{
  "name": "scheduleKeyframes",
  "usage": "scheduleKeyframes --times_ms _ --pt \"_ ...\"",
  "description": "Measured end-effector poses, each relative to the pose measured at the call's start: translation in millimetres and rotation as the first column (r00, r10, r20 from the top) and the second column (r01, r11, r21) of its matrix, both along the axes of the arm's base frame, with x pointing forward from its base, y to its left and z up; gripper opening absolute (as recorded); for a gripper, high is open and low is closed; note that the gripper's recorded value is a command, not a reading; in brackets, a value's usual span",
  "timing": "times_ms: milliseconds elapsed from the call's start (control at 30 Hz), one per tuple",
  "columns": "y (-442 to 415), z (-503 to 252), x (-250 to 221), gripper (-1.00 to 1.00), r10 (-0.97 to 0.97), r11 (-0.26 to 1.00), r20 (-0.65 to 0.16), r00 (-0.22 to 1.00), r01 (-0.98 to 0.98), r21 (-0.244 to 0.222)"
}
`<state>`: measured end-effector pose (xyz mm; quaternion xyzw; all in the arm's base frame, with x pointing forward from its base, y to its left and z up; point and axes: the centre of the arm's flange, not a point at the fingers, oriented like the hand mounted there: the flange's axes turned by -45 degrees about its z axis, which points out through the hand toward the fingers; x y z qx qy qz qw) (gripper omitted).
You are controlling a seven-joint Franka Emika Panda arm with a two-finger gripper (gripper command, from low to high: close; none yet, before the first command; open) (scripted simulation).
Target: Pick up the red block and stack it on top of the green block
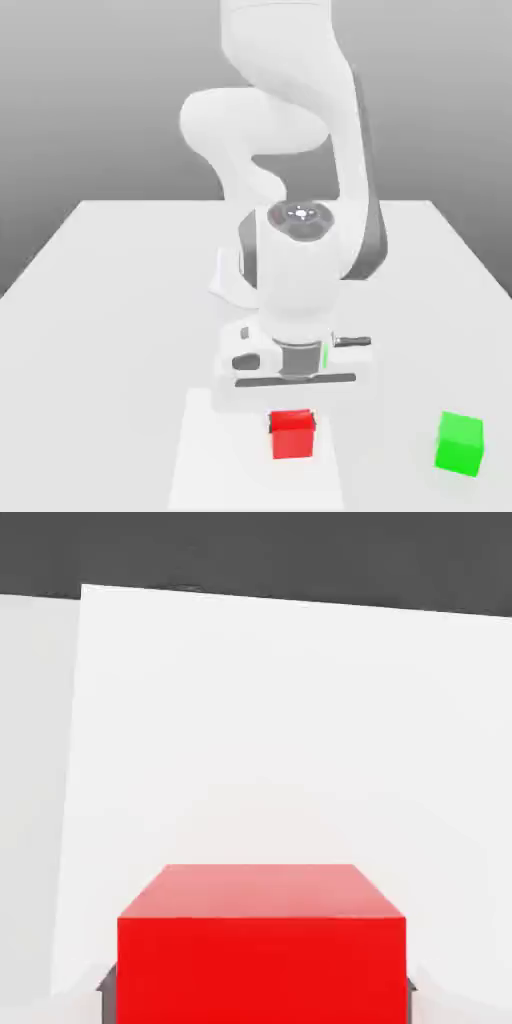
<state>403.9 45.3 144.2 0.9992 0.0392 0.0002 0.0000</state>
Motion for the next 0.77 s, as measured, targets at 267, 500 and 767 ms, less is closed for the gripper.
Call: scheduleKeyframes --times_ms 267,500,767 --pt "25 65 6 -1.0 0.083 0.997 -0.001 0.997 -0.083 -0.001" --pt "197 93 13 -1.0 0.586 0.81 -0.001 0.81 -0.586 0.0" --pt "213 40 10 1.0 0.623 0.782 0.0 0.782 -0.623 0.0"
